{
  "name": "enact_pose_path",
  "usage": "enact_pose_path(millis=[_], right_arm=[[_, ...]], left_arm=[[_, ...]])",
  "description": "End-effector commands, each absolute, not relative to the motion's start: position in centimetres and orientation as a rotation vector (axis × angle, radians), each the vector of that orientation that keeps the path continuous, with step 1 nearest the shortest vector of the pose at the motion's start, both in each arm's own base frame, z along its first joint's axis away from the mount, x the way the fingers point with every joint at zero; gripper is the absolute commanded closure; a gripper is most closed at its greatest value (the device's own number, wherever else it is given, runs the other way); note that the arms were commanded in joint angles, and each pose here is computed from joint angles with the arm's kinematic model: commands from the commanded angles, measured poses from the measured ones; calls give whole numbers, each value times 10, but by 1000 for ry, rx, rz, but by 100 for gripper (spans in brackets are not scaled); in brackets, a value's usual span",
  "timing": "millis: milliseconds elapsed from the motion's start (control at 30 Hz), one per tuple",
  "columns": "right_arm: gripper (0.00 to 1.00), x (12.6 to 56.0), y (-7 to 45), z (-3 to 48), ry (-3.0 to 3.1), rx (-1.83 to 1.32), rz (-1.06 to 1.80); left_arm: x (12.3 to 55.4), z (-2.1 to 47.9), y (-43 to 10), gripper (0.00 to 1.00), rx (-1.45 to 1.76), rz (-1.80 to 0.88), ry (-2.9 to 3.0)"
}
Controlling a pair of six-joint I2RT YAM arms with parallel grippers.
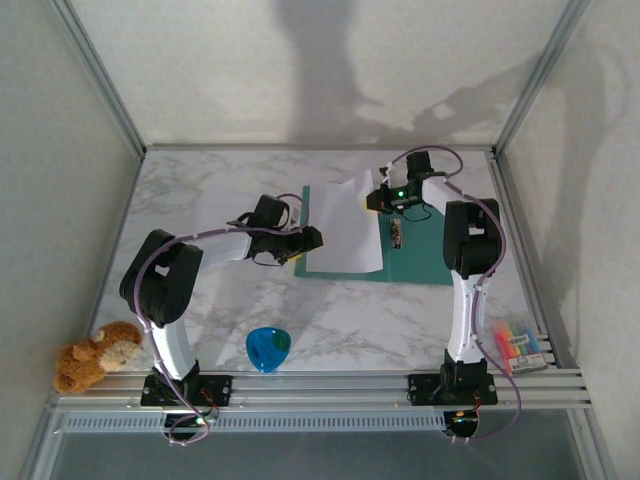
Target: Put the files into the folder
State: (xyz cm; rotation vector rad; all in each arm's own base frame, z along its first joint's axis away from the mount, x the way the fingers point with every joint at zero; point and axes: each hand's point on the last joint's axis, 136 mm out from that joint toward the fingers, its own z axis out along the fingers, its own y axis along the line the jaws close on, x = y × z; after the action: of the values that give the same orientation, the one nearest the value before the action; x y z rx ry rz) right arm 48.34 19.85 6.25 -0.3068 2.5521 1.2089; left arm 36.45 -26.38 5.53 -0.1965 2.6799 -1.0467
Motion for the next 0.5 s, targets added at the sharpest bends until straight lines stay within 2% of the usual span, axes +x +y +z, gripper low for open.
enact_pose_path(millis=[0, 467], right_arm=[[100, 479, 205, 75, 2516, -363, 1238], [100, 474, 211, 68, 2528, -261, 1223]], left_arm=[[359, 64, -266, 21, -164, -1060, 2659], [356, 67, -264, 21, -173, -1071, 2645]])
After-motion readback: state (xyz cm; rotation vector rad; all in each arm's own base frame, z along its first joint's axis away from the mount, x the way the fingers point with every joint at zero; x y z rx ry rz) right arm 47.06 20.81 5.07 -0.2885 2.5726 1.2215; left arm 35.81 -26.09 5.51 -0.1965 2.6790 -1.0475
